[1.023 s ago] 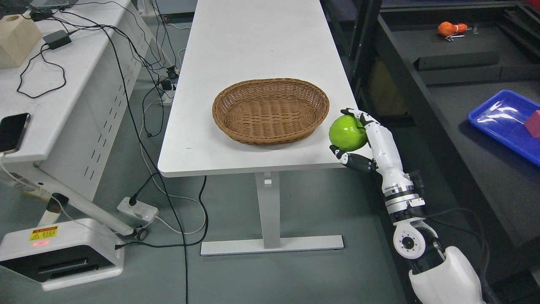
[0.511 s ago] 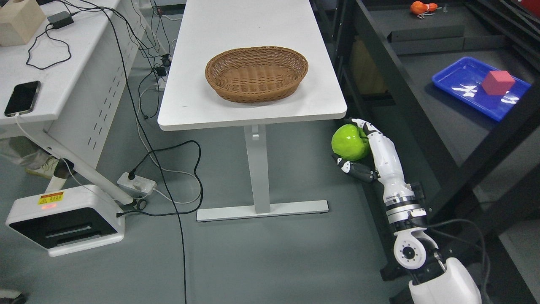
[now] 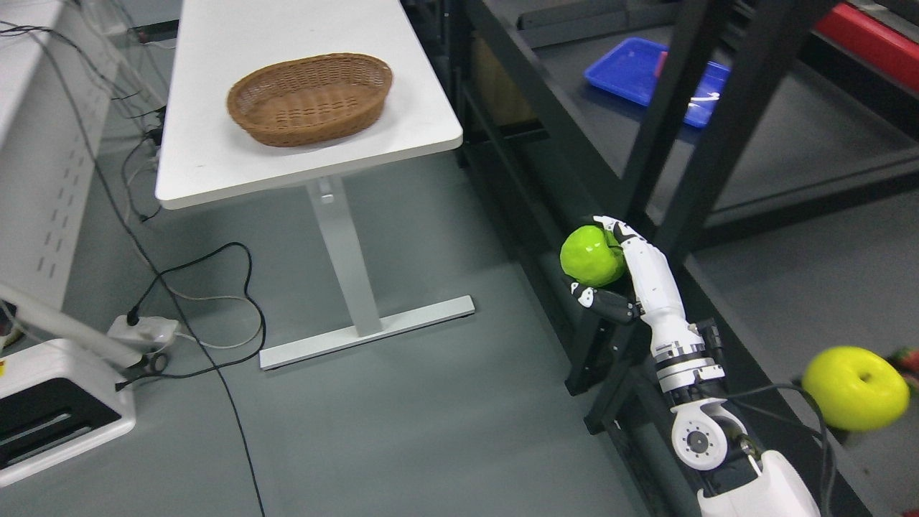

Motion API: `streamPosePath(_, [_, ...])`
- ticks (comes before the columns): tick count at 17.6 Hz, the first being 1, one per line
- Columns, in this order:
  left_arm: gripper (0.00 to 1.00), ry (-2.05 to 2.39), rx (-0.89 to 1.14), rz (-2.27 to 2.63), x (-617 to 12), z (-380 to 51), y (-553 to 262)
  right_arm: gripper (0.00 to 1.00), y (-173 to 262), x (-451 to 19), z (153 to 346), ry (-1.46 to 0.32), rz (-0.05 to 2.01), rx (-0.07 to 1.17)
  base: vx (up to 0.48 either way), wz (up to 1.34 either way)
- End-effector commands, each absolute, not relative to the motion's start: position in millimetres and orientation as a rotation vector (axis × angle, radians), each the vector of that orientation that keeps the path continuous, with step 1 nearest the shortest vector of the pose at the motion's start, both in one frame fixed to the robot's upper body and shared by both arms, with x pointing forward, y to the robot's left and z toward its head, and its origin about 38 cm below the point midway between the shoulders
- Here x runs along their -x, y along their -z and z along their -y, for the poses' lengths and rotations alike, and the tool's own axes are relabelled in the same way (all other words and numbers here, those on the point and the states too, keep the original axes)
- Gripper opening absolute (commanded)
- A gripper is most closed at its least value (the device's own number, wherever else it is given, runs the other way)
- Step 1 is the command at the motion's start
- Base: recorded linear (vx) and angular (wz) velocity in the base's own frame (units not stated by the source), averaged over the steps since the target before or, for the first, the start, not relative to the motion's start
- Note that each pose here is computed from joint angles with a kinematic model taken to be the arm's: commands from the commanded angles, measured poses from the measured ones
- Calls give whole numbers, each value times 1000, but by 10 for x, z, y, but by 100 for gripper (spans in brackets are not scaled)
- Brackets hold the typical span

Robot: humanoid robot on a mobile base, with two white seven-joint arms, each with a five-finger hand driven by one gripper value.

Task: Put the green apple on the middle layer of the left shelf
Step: 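Carry the green apple with the right hand over the black shelf tray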

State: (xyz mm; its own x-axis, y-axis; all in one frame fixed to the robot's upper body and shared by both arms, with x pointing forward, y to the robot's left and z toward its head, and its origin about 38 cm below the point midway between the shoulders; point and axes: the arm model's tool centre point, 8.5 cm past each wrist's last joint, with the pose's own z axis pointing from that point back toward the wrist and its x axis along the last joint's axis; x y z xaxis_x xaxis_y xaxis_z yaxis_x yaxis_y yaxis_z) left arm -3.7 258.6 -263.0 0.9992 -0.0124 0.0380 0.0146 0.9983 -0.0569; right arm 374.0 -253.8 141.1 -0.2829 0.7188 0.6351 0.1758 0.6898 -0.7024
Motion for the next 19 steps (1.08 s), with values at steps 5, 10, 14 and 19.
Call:
streamPosePath(5, [100,14,39,37,38,-2700,2621,1,-1416,-3705,2512,-613,1827,698,-144,-598])
streamPosePath(10, [100,14,39,35,43,-2700,2621,1,-1382,-3687,2495,-603,1818,692,-10,-354])
streamPosePath(14, [100,14,39,35,43,-2700,2621,1,-1371,-3675,2506,-598,1816,696,38,-413])
streamPosePath(19, [100,14,39,35,43,-2700,2621,1,-1369,-3676,2501,-592,1815,694,77,-758])
